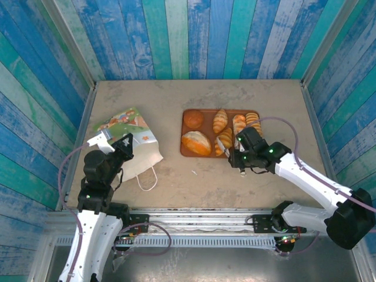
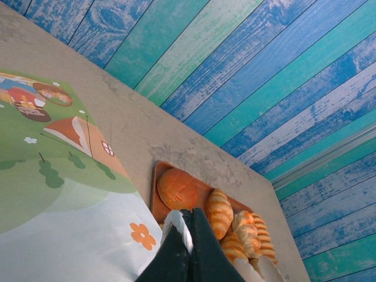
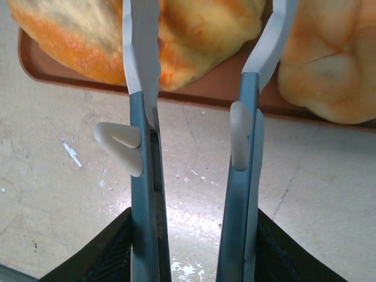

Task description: Take the fake bread out of the paper bag

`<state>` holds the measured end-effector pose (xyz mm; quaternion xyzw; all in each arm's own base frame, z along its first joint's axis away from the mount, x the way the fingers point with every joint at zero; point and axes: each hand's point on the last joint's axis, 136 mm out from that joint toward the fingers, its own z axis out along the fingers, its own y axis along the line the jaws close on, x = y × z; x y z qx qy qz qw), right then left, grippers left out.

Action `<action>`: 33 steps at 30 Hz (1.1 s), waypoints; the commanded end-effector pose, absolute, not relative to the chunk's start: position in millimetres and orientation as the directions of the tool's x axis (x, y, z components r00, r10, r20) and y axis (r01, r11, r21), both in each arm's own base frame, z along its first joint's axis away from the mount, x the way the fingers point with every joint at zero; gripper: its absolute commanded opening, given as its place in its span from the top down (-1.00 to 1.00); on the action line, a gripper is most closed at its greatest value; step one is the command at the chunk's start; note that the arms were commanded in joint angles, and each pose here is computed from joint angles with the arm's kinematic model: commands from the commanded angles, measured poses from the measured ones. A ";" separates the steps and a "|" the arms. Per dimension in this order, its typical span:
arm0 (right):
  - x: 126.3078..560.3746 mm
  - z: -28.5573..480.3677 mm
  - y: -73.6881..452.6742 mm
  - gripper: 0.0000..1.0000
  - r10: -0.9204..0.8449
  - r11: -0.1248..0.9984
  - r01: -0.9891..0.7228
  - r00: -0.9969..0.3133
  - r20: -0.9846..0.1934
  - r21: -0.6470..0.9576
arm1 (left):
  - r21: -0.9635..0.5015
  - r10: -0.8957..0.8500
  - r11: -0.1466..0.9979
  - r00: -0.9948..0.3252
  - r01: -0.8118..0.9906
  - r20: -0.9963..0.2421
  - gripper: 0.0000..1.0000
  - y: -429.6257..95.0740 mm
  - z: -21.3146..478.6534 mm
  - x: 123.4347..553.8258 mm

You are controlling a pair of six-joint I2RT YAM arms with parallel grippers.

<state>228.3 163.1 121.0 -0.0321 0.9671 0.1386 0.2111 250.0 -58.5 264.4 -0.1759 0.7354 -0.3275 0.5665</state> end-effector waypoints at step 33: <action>289.2 130.1 -13.1 0.14 0.373 0.928 0.308 -0.750 -0.545 0.211 | -0.644 -0.581 0.748 -0.313 0.157 -0.751 1.00 -65.6 269.9 252.3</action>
